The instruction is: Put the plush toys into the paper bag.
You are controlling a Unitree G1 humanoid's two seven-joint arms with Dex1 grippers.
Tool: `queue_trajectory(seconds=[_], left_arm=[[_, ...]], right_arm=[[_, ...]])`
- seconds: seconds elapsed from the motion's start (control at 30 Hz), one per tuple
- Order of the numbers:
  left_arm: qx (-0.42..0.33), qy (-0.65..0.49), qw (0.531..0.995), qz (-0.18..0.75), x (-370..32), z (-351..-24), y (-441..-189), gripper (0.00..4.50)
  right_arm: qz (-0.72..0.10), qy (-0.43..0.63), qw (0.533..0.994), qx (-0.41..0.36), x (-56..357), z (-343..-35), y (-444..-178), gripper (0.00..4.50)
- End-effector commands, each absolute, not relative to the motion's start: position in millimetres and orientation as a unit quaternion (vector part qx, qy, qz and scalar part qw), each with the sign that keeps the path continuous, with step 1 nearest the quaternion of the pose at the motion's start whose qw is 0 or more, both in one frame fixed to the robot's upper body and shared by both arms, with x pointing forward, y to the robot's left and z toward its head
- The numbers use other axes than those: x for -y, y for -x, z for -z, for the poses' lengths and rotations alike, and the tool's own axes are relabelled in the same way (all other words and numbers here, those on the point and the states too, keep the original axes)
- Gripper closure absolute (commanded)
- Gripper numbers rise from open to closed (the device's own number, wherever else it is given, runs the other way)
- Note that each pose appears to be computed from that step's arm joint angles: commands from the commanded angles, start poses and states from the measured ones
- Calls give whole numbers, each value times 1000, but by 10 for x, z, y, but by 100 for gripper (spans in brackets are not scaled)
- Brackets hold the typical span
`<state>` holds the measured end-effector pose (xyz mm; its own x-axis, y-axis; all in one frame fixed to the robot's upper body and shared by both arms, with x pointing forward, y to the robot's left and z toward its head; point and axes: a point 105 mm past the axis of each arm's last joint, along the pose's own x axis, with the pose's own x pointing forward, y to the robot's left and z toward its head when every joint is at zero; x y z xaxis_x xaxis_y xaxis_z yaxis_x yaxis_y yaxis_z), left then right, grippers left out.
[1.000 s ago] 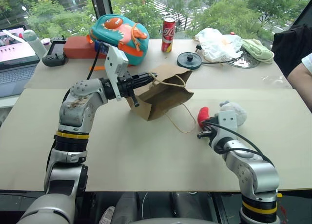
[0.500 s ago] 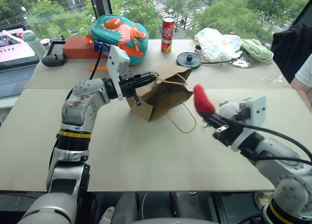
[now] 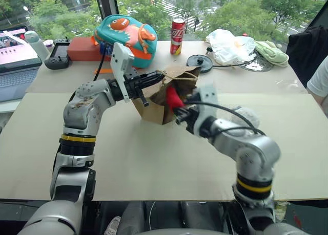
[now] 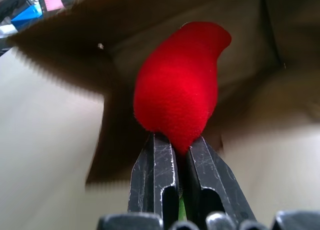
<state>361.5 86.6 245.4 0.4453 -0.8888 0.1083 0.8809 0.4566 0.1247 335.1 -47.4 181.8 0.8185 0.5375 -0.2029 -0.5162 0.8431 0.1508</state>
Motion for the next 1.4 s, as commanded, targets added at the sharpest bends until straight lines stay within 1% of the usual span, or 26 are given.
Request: queue_trajectory(seconds=[0.03, 0.1, 0.17, 0.2, 0.27, 0.37, 0.47, 0.5, 0.6, 0.7, 0.83, 0.93, 1.07, 1.2, 1.27, 1.4], left_arm=[[105, -32, 842, 529, -830, -2606, -3565, 450], [105, -32, 841, 529, -830, -2605, -3562, 450], [104, -33, 842, 529, -833, -2595, -3559, 450], [103, -34, 842, 529, -835, -2593, -3557, 450], [102, -34, 842, 528, -839, -2585, -3557, 450], [101, -35, 843, 527, -845, -2575, -3557, 450], [100, -39, 843, 527, -845, -2562, -3557, 450], [100, -40, 843, 527, -845, -2558, -3558, 450], [99, -40, 843, 527, -851, -2549, -3559, 450], [98, -42, 843, 528, -859, -2539, -3557, 450], [94, -45, 842, 529, -874, -2512, -3552, 450], [93, -44, 840, 533, -870, -2511, -3542, 450], [85, -48, 834, 544, -869, -2461, -3506, 450], [68, -64, 816, 571, -854, -2371, -3426, 450], [62, -63, 807, 583, -850, -2350, -3385, 450], [56, -64, 799, 595, -849, -2336, -3347, 450]], right_arm=[[-252, -48, 962, -96, 424, -1942, -3570, 445], [-248, -50, 963, -95, 414, -1952, -3611, 445], [-253, -76, 961, -76, 357, -2069, -3631, 370], [-255, -83, 961, -70, 340, -2102, -3635, 352], [-269, -101, 956, -60, 259, -2180, -3597, 287], [-282, -111, 951, -65, 188, -2166, -3533, 181], [-277, -102, 953, -66, 228, -2149, -3505, 78], [-275, -100, 954, -64, 264, -2153, -3491, 50], [-270, -96, 956, -61, 416, -2162, -3433, 50], [-248, -91, 963, -58, 725, -2143, -3346, 50], [-213, -74, 972, -66, 1121, -2043, -3184, 50], [-131, -49, 987, -83, 1584, -1908, -3110, 50], [-28, -16, 995, -93, 2061, -1826, -3079, 50], [6, 34, 995, -98, 2177, -1806, -3096, 50], [18, 56, 991, -116, 2222, -1704, -3118, 50], [39, 68, 987, -143, 2314, -1488, -3206, 50]])
